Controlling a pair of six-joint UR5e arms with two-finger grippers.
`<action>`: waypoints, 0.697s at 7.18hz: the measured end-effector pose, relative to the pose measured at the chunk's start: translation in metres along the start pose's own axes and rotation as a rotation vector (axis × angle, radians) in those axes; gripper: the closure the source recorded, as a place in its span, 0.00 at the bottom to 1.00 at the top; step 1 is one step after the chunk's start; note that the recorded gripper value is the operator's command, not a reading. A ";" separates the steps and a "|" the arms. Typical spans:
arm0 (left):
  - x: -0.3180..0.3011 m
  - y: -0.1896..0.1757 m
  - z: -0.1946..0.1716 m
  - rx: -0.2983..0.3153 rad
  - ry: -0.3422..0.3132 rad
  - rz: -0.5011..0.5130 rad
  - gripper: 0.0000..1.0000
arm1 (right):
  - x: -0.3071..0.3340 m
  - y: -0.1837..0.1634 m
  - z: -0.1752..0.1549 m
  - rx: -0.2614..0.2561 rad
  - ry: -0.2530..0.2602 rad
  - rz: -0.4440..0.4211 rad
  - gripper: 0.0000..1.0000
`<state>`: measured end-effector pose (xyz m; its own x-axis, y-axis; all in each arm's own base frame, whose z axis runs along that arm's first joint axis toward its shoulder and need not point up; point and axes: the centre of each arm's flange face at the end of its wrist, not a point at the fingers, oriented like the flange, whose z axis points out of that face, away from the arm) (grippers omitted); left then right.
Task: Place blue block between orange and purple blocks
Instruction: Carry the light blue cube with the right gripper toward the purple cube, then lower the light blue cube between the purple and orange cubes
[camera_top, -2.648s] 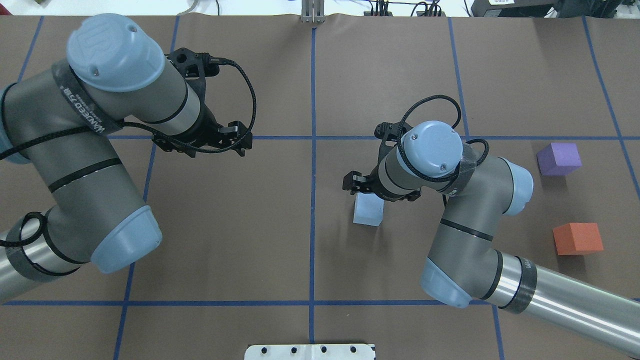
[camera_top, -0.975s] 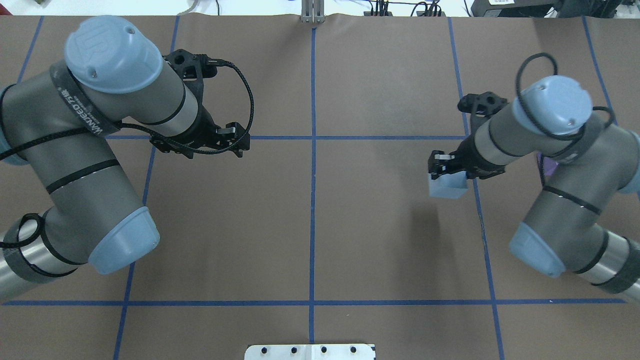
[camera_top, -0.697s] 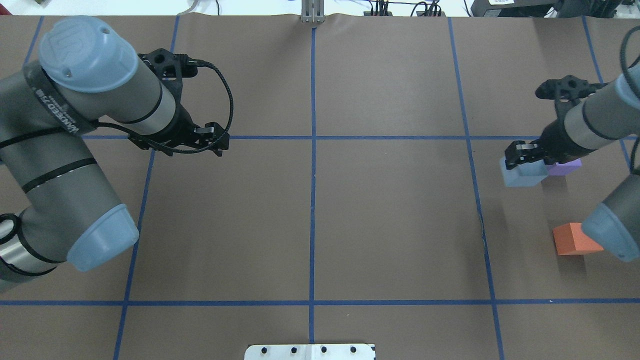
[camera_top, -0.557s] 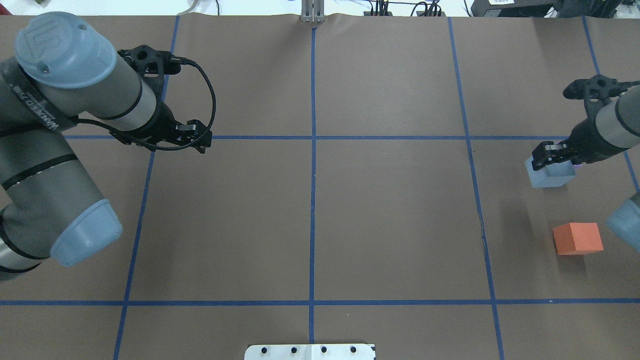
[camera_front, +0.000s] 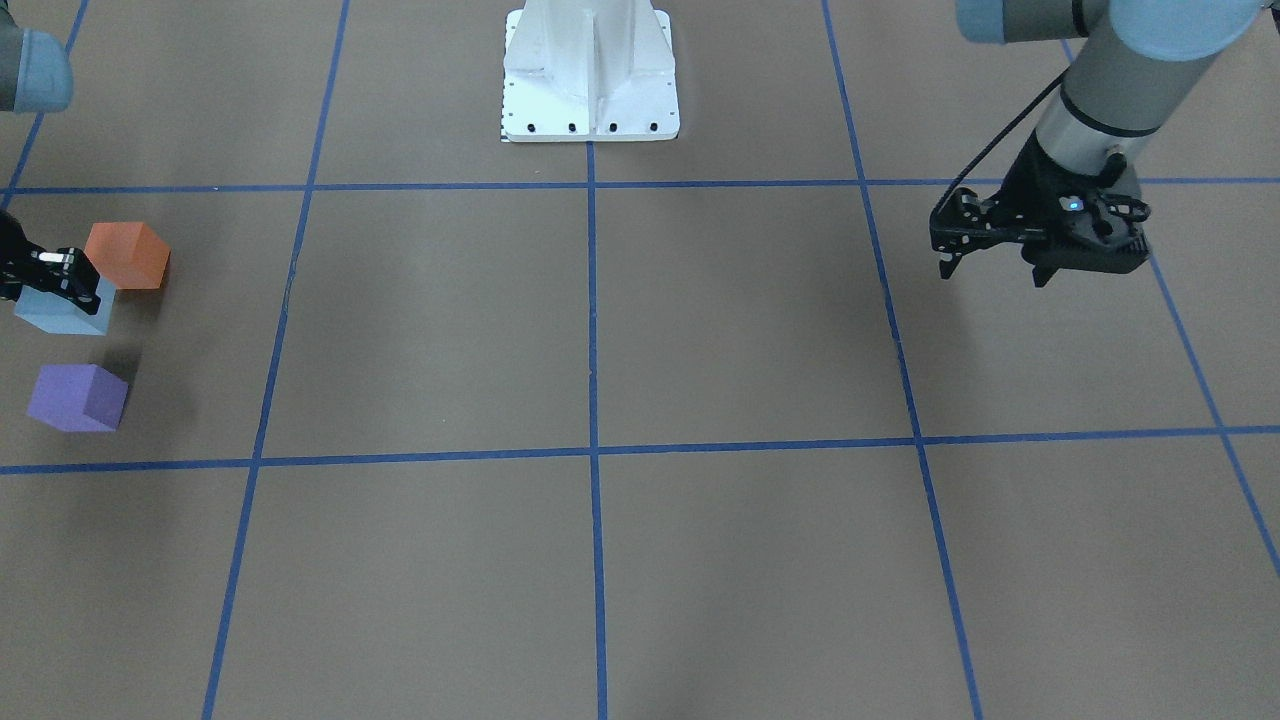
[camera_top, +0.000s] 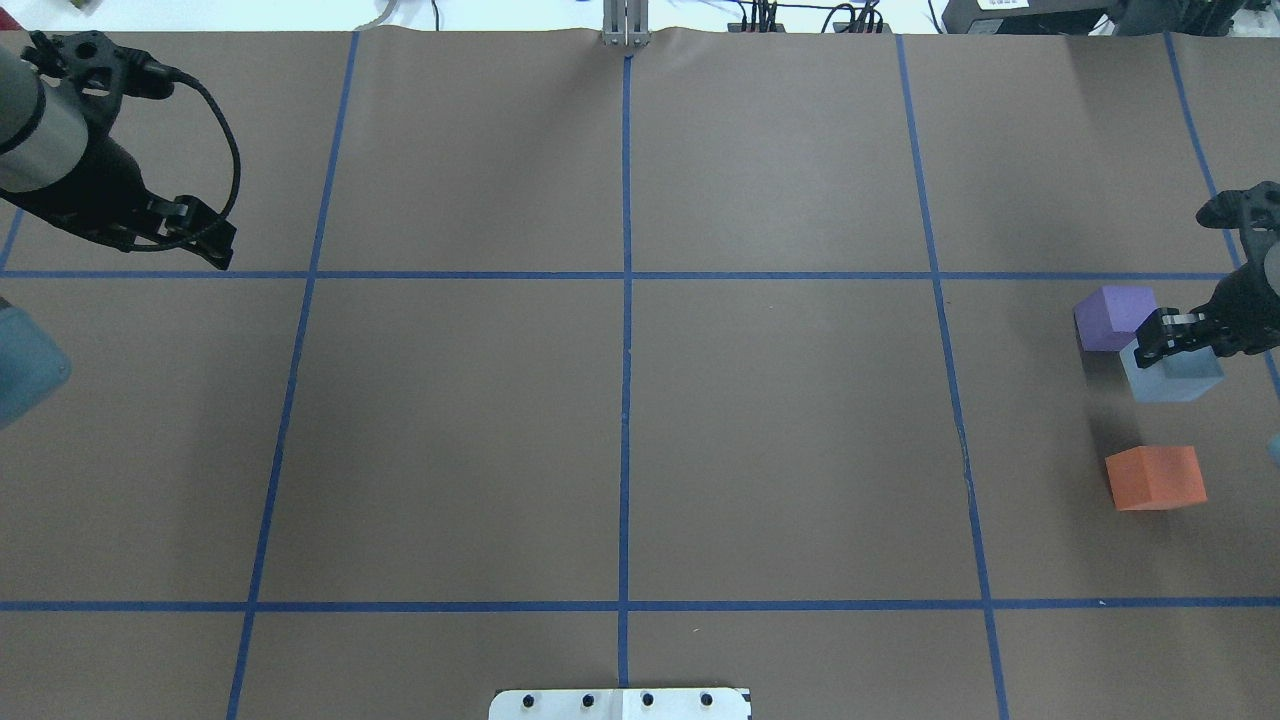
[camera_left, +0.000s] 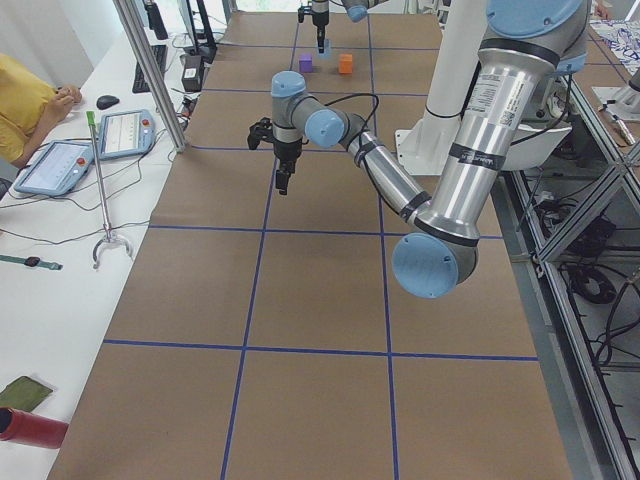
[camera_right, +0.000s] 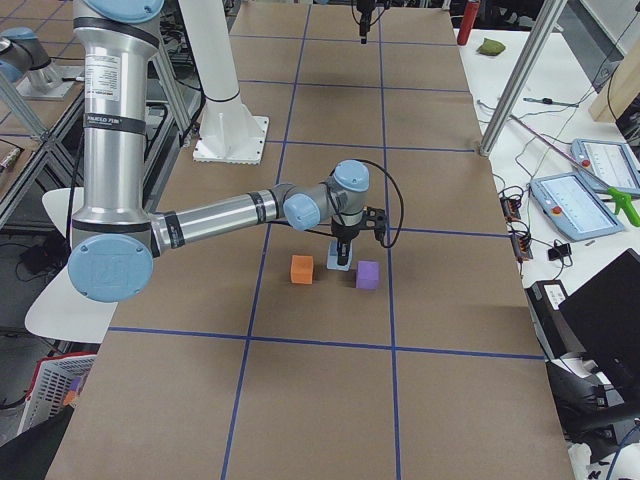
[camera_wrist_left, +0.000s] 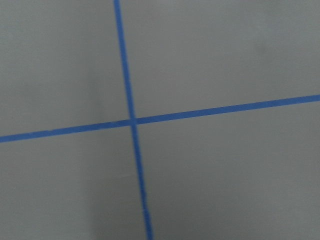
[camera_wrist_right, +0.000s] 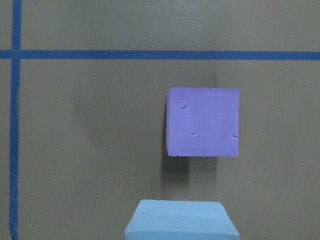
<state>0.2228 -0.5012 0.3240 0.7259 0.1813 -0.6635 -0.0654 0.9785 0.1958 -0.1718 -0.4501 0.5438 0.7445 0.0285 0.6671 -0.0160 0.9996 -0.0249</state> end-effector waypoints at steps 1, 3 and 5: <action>-0.012 0.000 -0.002 -0.004 0.001 0.010 0.00 | 0.007 -0.002 0.009 0.009 -0.008 0.021 1.00; -0.018 0.001 -0.003 -0.006 0.002 0.013 0.00 | 0.022 -0.008 0.033 0.035 -0.035 0.052 1.00; -0.018 0.001 -0.005 -0.004 0.004 0.014 0.00 | 0.027 -0.009 0.045 0.042 -0.059 0.072 1.00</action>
<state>0.2067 -0.5024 0.3326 0.7219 0.1951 -0.6639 -0.0782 0.9763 0.2019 -0.1818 -0.4579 0.5957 0.6996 0.0992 0.7076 -0.0968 0.9943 -0.0437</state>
